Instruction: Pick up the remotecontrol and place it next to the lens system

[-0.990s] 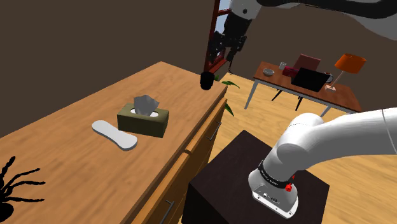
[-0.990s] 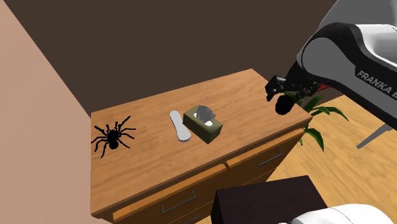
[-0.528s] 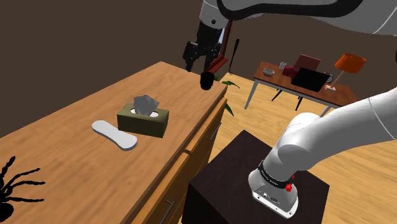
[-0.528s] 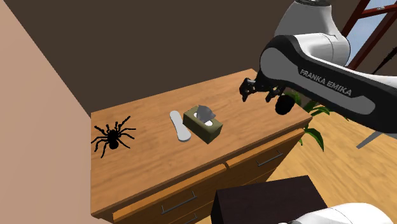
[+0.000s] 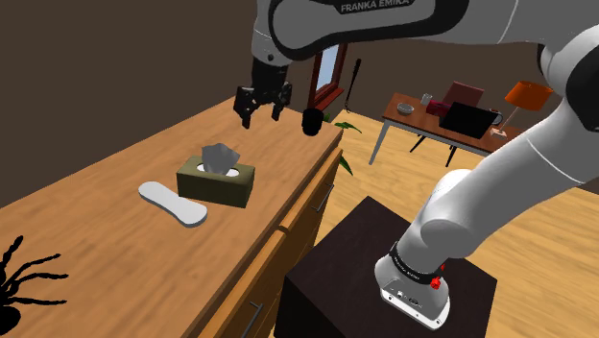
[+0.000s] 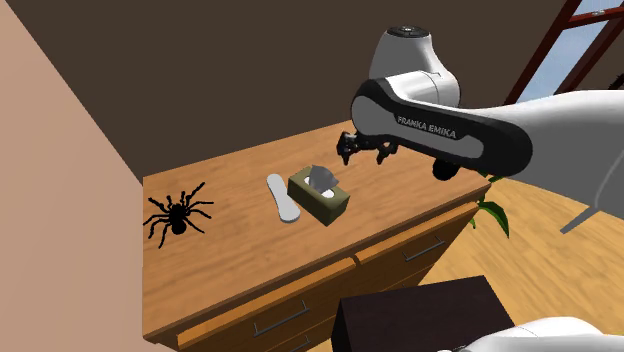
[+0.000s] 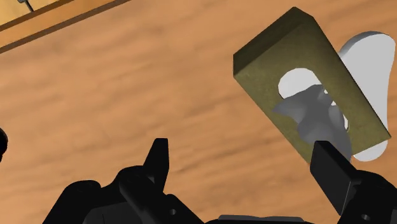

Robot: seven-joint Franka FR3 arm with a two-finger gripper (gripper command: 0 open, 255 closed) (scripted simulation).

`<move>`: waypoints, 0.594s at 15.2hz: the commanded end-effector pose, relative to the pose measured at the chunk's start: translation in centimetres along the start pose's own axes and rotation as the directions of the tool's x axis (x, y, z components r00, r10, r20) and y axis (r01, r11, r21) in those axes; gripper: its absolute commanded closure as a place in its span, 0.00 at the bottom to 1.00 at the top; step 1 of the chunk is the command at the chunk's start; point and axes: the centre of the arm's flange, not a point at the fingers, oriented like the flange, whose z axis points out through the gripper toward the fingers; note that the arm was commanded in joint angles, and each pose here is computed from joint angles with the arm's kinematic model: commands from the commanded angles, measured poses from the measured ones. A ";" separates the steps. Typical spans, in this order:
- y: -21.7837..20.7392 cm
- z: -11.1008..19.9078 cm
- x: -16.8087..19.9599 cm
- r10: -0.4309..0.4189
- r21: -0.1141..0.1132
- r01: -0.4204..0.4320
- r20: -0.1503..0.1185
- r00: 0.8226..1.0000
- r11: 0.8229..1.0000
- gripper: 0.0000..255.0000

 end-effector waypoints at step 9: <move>-10.2 7.8 4.6 -0.076 -0.007 0.076 0.051 0.996 0.997 0.00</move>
